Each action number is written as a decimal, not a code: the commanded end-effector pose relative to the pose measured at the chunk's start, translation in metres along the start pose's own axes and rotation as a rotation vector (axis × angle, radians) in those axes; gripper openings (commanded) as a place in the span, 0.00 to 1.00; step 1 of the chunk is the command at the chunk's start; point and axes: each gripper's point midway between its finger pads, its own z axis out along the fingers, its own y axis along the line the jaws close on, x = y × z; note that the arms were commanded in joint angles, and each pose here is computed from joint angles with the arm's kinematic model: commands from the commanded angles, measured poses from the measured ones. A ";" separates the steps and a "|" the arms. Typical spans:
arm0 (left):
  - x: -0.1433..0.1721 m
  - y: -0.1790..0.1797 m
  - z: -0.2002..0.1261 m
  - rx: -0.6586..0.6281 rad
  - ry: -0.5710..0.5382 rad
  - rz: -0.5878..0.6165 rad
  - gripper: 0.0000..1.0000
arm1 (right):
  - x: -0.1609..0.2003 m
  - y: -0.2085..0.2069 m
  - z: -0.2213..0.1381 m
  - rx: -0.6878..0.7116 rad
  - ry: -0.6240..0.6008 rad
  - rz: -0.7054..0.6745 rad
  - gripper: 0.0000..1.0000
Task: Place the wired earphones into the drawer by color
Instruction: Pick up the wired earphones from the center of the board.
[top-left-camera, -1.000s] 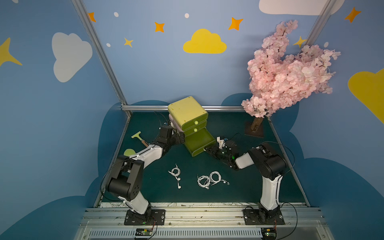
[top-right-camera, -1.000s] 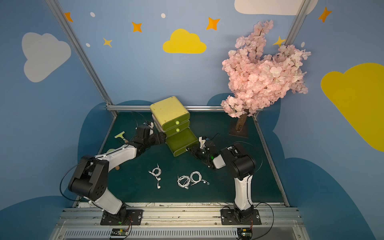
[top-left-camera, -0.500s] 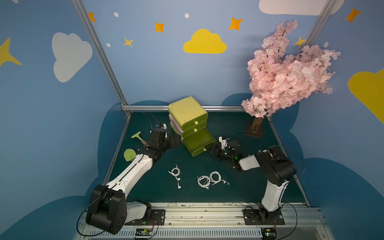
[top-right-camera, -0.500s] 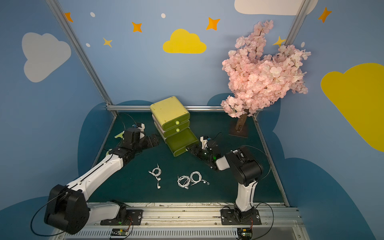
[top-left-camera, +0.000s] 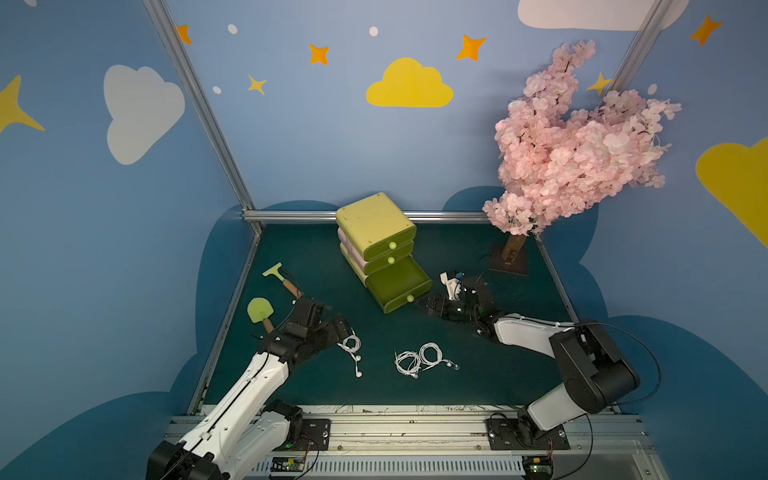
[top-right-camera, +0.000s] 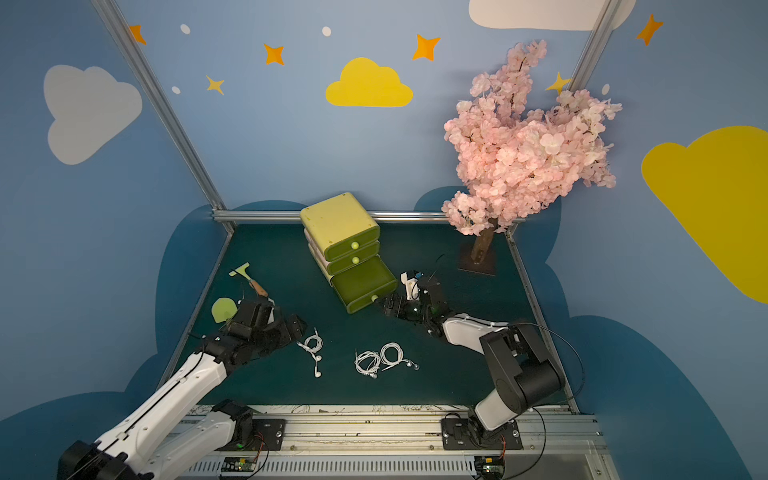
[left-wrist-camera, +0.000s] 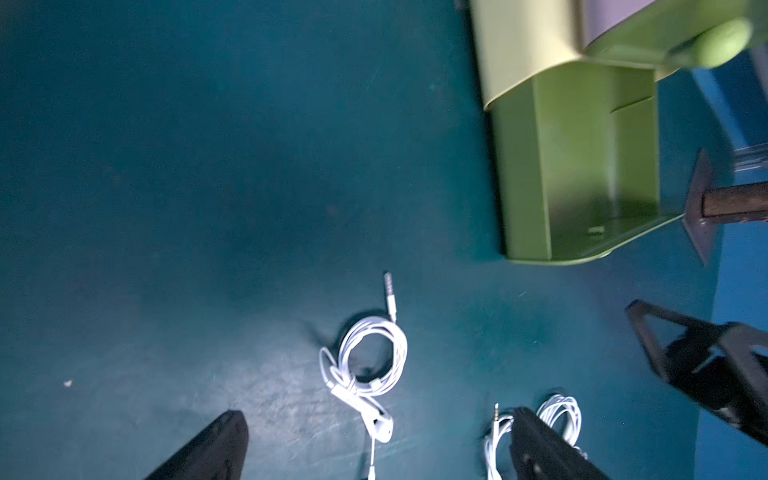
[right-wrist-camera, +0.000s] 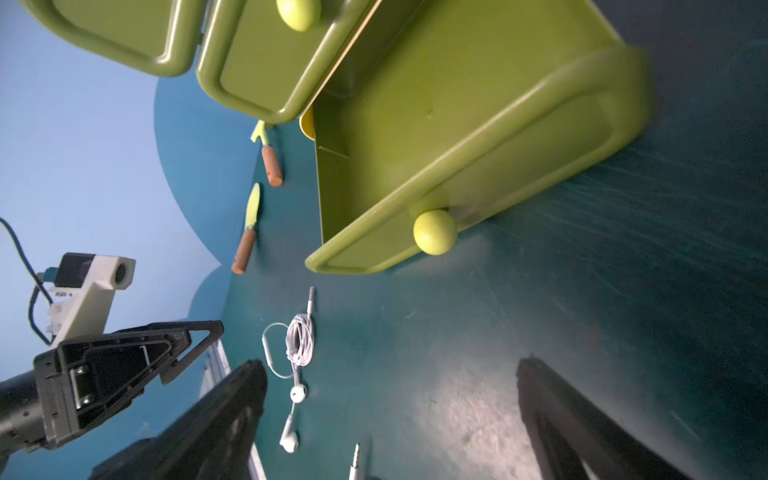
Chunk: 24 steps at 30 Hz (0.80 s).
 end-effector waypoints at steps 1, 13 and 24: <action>0.024 0.014 0.007 -0.035 0.076 -0.039 1.00 | 0.008 -0.002 -0.012 0.066 0.069 -0.110 0.98; 0.024 0.004 0.040 0.028 0.079 -0.056 0.89 | 0.004 0.001 -0.030 0.100 0.032 -0.196 0.98; 0.023 -0.001 0.055 0.044 0.092 -0.051 0.55 | 0.003 -0.003 -0.035 0.116 0.005 -0.189 0.98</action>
